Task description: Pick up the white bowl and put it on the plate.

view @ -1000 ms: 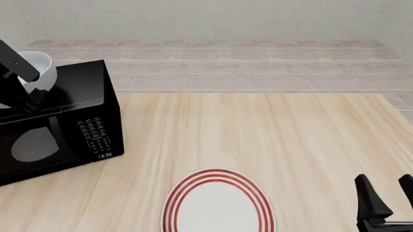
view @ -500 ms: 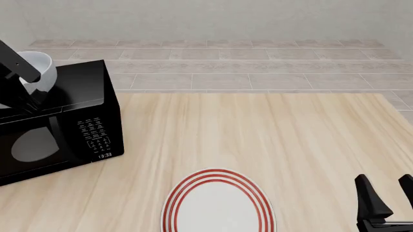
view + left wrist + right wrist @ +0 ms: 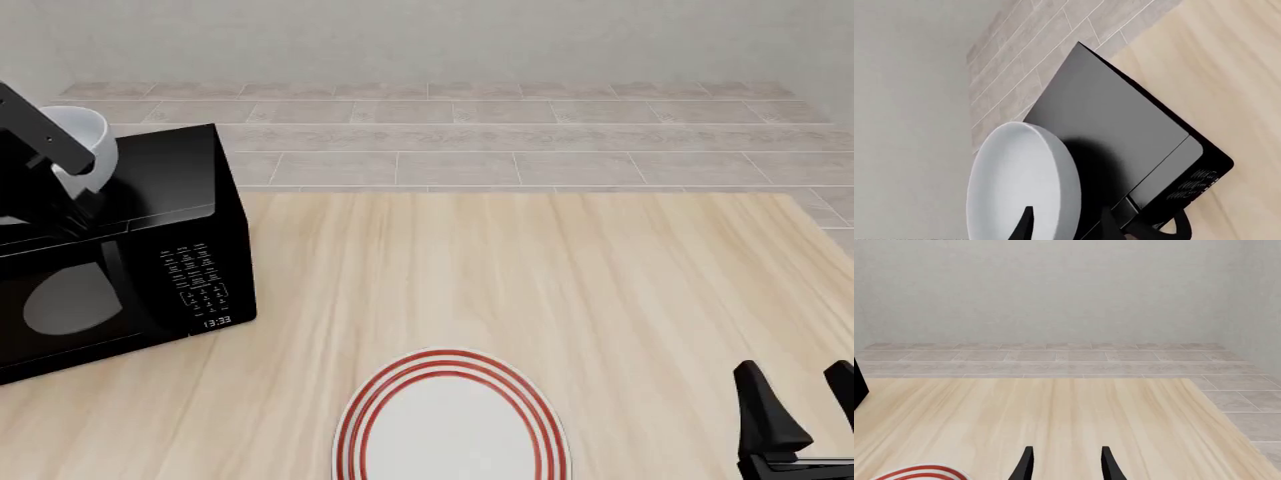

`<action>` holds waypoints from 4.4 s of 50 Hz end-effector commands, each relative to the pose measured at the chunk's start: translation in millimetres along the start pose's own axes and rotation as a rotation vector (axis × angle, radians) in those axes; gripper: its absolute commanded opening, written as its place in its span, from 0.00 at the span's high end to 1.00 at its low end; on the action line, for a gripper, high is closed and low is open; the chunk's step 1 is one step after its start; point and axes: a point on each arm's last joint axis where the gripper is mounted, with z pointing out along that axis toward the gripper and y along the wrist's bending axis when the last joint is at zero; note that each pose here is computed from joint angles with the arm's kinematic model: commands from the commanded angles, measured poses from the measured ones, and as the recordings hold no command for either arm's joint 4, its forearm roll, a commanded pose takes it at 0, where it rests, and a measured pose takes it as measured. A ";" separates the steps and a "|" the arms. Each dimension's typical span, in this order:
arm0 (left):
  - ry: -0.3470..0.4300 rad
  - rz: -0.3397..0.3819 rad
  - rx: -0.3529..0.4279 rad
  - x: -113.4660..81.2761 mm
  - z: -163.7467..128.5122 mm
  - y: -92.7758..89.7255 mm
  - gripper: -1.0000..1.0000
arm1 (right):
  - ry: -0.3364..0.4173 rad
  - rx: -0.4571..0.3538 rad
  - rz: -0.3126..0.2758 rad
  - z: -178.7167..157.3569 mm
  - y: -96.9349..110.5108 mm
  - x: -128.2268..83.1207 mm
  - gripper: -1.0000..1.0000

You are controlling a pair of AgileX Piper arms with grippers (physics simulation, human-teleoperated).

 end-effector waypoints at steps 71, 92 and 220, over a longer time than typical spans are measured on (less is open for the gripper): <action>-0.119 -0.002 0.053 -44.6 -84.7 0.4 1.00 | -0.001 0.000 0.000 -0.2 0.0 0.6 0.00; -0.297 0.025 0.210 -102.5 -103.2 -32.4 1.00 | -0.001 0.000 0.000 -0.2 0.0 0.6 0.00; -0.589 0.386 0.806 -117.7 -164.1 -254.1 1.00 | -0.001 0.000 0.000 -0.2 0.0 0.6 0.00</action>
